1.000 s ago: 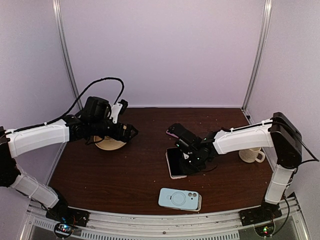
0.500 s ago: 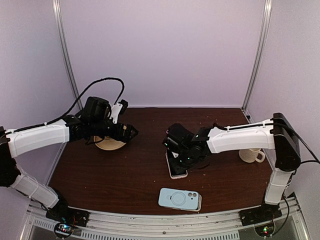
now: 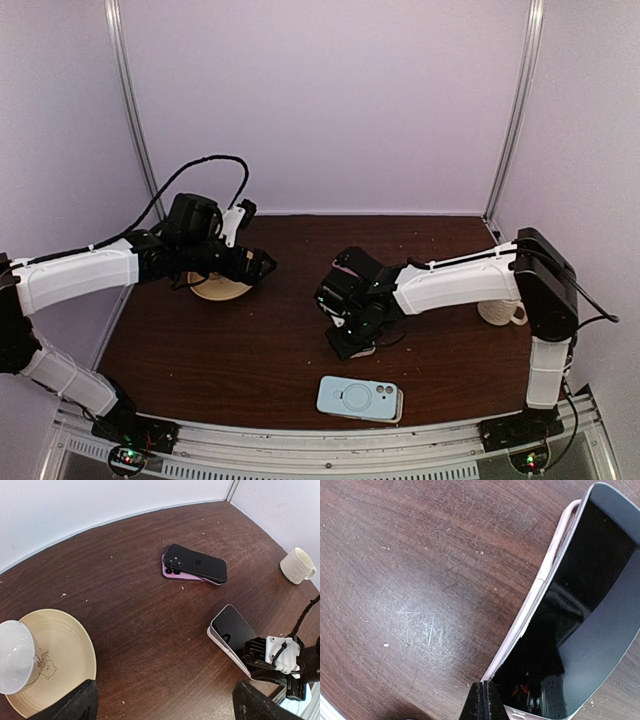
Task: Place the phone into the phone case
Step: Press the phone onto the phone case, then pick up the phone with the phone case at the center of the board.
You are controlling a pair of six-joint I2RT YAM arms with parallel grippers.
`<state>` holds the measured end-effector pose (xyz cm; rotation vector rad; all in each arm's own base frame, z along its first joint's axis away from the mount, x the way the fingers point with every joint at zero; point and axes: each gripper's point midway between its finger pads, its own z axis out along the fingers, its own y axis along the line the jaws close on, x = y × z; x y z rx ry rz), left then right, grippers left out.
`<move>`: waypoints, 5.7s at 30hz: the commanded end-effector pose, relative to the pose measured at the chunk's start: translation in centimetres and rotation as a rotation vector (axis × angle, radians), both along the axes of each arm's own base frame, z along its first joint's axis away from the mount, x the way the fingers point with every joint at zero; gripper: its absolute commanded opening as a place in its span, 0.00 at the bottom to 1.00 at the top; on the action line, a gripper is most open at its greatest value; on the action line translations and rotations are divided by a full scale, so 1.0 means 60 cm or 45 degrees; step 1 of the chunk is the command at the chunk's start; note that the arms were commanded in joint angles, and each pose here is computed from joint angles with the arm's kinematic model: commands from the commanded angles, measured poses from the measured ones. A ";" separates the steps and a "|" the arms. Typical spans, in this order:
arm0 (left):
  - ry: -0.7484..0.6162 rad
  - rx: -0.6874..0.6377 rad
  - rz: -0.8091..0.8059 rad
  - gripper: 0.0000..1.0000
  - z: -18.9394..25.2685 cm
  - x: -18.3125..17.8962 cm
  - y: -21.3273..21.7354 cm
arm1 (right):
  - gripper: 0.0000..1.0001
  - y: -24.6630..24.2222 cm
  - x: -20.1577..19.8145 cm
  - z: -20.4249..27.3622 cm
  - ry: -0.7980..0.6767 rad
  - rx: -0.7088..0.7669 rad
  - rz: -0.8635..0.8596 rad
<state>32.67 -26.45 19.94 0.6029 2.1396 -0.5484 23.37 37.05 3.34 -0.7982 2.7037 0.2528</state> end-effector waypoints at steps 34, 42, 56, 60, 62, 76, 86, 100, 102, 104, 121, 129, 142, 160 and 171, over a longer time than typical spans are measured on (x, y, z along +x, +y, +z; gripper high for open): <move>-0.078 -0.056 -0.018 0.98 0.034 0.005 -0.002 | 0.47 -0.029 0.036 0.095 -0.135 -0.242 -0.035; -0.081 -0.043 0.001 0.98 0.034 0.007 0.002 | 1.00 -0.059 0.091 0.185 -0.371 -0.277 -0.315; -0.089 -0.046 0.006 0.98 0.036 0.007 0.003 | 0.99 -0.026 0.071 0.048 -0.244 -0.070 -0.584; -0.088 -0.053 -0.004 0.98 0.037 0.005 0.001 | 0.99 -0.039 0.059 0.005 -0.180 -0.136 -0.564; -0.094 -0.056 -0.003 0.98 0.040 0.006 0.002 | 0.99 -0.049 0.053 -0.011 -0.153 -0.178 -0.559; -0.099 -0.061 -0.012 0.98 0.043 0.004 0.000 | 0.96 -0.065 0.038 -0.062 -0.037 -0.170 -0.548; -0.098 -0.062 -0.016 0.98 0.043 0.003 0.000 | 0.79 -0.081 0.039 -0.070 -0.001 -0.136 -0.544; -0.097 -0.062 -0.018 0.98 0.043 0.003 0.000 | 0.72 -0.089 0.036 -0.068 -0.009 -0.164 -0.488; -0.100 -0.062 -0.017 0.98 0.045 0.003 0.000 | 0.84 -0.088 0.034 -0.068 -0.002 -0.164 -0.472; -0.100 -0.063 -0.018 0.98 0.045 0.003 0.000 | 0.90 -0.085 0.036 -0.057 -0.016 -0.150 -0.450; -0.102 -0.065 -0.028 0.98 0.045 0.001 -0.002 | 0.91 -0.076 0.045 0.077 0.036 0.298 -0.229; -0.104 -0.065 -0.026 0.98 0.046 0.002 -0.001 | 0.43 -0.120 0.047 0.022 0.112 0.206 -0.306; -0.109 -0.061 -0.027 0.98 0.047 0.002 0.000 | 0.17 -0.163 0.011 -0.085 0.220 -0.030 -0.340; -0.105 -0.058 -0.029 0.98 0.045 0.002 -0.001 | 0.99 -0.074 0.065 0.051 -0.043 -0.002 -0.270; -0.108 -0.063 -0.035 0.97 0.047 0.000 -0.001 | 0.99 -0.049 0.063 -0.006 0.024 -0.001 -0.362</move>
